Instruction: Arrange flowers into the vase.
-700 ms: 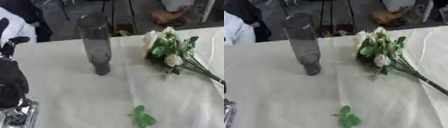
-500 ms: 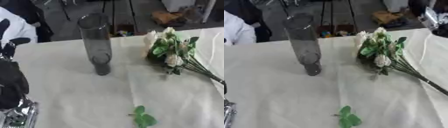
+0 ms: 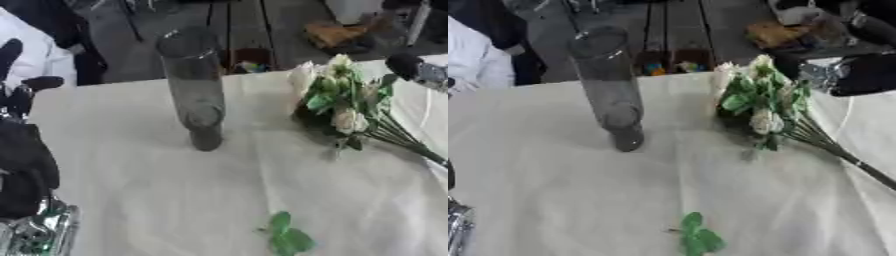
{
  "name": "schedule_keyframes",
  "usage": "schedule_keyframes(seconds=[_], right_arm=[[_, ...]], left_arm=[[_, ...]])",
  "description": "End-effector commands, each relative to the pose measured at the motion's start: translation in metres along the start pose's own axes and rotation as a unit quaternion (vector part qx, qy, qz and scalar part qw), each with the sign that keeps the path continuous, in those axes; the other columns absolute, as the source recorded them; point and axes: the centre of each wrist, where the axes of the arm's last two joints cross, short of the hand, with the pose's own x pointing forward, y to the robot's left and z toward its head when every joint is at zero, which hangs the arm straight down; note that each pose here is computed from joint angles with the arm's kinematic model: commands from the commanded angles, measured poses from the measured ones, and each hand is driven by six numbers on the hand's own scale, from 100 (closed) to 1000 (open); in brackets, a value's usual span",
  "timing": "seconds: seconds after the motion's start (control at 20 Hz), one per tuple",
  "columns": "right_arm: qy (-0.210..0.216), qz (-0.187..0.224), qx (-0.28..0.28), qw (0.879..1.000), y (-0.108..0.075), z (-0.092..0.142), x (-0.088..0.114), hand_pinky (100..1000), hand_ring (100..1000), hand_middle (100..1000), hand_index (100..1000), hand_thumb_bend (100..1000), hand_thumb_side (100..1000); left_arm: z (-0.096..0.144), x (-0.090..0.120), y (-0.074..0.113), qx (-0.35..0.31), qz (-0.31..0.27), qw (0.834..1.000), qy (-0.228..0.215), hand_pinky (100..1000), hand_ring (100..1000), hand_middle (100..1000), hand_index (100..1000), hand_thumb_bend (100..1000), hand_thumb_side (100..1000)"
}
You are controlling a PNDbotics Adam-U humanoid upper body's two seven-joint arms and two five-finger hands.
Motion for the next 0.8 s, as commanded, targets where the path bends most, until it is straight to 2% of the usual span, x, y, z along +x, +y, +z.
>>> schedule_keyframes(seconds=[0.05,0.45,0.65,0.7,0.8], right_arm=[[0.007,0.021,0.033,0.999,-0.005,0.002,-0.010,753,876,879,927,383,1000],[0.033,0.014,0.101,0.994,0.022,0.009,-0.045,773,963,877,965,460,1000],[0.053,0.019,0.124,0.991,0.030,0.019,-0.059,780,966,898,981,481,961],[0.058,0.023,0.129,0.990,0.033,0.021,-0.060,788,976,906,984,496,952],[0.069,0.024,0.137,0.988,0.041,0.024,-0.062,812,1000,901,996,583,909]], left_arm=[[-0.004,0.004,0.000,-0.004,0.004,1.000,-0.010,586,852,921,942,545,977],[-0.003,0.004,0.000,-0.008,0.004,1.000,-0.008,585,853,921,943,543,977],[-0.003,0.004,0.001,-0.010,0.004,1.000,-0.007,584,853,922,943,542,977],[-0.003,0.004,0.000,-0.011,0.004,1.000,-0.007,584,853,922,943,541,977],[-0.004,0.004,0.000,-0.011,0.005,1.000,-0.008,584,853,922,943,540,977]])
